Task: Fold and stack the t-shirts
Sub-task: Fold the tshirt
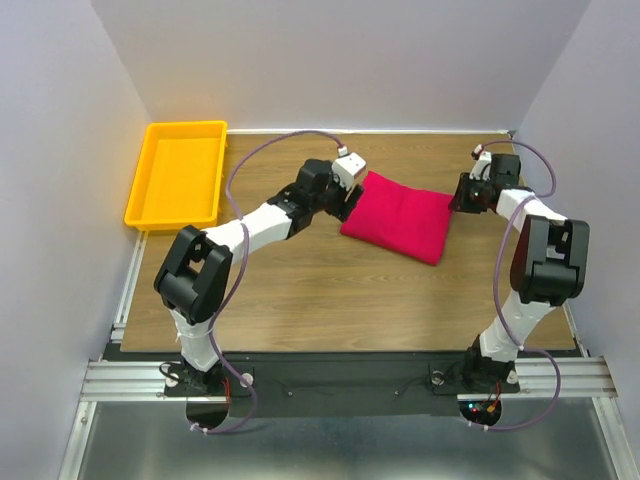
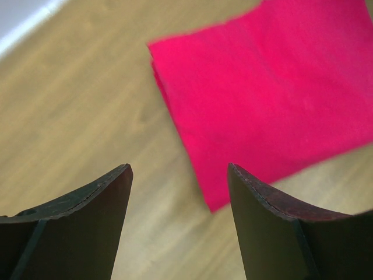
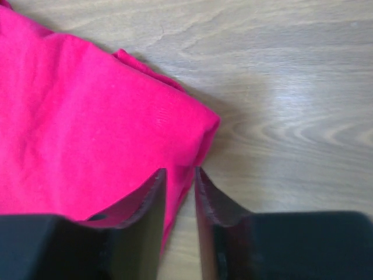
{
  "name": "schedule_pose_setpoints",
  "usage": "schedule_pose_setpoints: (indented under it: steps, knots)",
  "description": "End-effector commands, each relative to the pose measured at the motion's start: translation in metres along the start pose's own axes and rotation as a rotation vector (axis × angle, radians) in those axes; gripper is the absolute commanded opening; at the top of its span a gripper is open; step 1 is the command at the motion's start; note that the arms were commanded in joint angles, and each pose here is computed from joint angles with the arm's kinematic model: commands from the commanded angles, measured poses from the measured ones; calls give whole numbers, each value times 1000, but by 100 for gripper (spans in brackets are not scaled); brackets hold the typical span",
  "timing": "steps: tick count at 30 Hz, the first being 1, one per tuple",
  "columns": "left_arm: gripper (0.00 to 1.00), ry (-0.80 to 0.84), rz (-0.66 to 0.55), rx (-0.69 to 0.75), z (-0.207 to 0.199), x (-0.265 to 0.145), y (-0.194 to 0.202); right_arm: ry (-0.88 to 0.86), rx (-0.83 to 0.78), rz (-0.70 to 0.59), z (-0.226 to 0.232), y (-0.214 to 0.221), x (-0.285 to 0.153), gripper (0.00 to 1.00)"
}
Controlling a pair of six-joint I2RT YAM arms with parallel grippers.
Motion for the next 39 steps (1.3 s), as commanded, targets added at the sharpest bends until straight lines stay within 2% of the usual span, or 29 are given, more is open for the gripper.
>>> schedule_pose_setpoints:
  steps: [1,5,6,11,12,15,18,20,25,29,36,39]
  knots:
    - [76,60,-54,-85,-14,-13,-5,-41,-5,-74,3,-24,9,27]
    - [74,94,-59,-120,-19,-12,-3,-8,2,-67,-6,-27,22,22]
    - [74,103,-65,-133,-20,-10,-4,17,9,-56,-11,-24,29,19]
    - [74,128,-95,-159,-20,-1,-18,78,17,-41,-22,-20,40,16]
    - [74,193,-149,-193,-22,20,-37,69,18,-27,-24,-17,46,22]
    - [73,210,-171,-245,-22,35,-46,49,9,-28,-21,-18,44,25]
    - [73,218,-200,-320,-16,58,-54,46,-29,-65,-16,-28,30,36]
    - [73,220,-206,-374,-12,70,-57,53,-51,-106,-12,-38,16,40]
    - [69,251,-207,-532,-1,109,-55,24,-101,-162,-3,-47,-13,41]
    - [68,292,-209,-608,0,129,-50,-87,-123,-163,10,-37,-31,41]
    - [66,269,-190,-743,18,153,-28,-494,-82,-41,44,4,-37,39]
    - [65,248,-171,-797,26,158,-17,-573,-54,1,49,16,-35,38]
Point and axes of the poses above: each gripper's point midway between its finger pads, its own x axis out along the fingers, its own z axis along the line the jaws close on, y = z × x, the point moved 7 cm from there along -x, back along the fingers, and after that the axes turned 7 degrees about x, right-handed, at the moved point
